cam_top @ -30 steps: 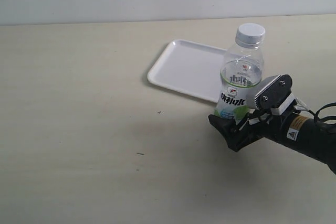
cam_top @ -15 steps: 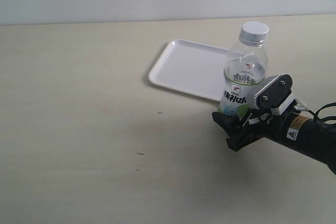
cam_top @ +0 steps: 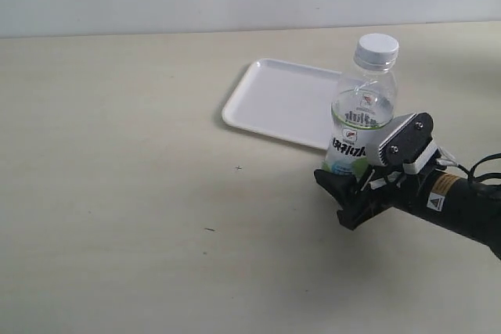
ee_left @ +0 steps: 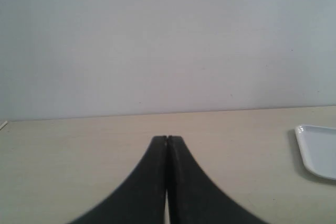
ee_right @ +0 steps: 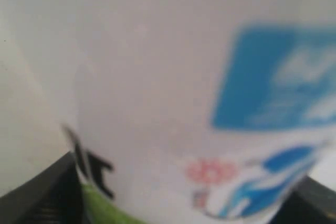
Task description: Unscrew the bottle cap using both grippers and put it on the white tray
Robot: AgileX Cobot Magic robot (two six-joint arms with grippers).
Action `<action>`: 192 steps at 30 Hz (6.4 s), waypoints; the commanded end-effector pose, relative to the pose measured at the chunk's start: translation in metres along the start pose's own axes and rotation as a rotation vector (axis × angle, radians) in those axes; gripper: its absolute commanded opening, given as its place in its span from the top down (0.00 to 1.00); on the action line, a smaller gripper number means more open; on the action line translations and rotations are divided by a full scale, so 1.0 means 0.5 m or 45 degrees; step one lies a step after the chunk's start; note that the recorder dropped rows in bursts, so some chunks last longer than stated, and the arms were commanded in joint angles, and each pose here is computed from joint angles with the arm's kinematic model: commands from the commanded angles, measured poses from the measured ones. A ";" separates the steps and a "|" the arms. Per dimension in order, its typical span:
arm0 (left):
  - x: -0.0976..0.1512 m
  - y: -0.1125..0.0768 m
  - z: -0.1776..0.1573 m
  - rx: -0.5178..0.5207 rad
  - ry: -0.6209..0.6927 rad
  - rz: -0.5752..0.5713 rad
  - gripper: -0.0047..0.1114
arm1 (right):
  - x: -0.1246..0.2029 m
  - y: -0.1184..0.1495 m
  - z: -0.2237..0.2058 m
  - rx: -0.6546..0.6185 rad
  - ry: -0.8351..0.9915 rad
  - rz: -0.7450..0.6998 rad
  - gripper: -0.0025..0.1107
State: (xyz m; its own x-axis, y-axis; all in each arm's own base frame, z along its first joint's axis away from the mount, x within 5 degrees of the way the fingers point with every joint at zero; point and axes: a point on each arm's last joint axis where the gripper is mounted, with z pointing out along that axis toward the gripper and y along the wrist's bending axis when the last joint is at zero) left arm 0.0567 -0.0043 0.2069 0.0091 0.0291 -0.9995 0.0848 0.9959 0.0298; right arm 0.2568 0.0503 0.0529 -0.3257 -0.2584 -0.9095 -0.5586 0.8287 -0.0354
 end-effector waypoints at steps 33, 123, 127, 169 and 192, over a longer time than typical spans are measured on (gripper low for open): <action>-0.031 -0.005 -0.004 0.100 -0.215 -0.704 0.96 | -0.031 0.005 -0.006 -0.064 -0.089 -0.067 0.98; -0.332 -0.609 0.444 1.616 0.836 1.144 0.46 | -0.028 0.013 0.004 -0.179 -0.049 -0.352 0.98; -0.324 -0.625 0.433 1.628 0.834 1.187 0.46 | -0.028 0.014 0.004 -0.181 -0.049 -0.350 0.98; -0.252 -0.650 0.463 1.212 1.334 0.613 0.96 | -0.034 0.017 0.004 -0.203 -0.091 -0.356 0.98; -0.253 -0.655 0.459 1.106 1.441 0.381 0.32 | -0.034 0.021 0.003 -0.229 -0.097 -0.338 0.98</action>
State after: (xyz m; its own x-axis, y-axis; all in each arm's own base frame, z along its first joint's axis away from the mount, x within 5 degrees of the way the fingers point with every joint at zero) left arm 0.2587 -0.3553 0.3208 -0.6362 0.6545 -0.4085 0.7612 0.6188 -0.1940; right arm 0.2546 0.0633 0.0609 -0.1483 -0.4360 -0.8876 -0.7494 0.6352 -0.1868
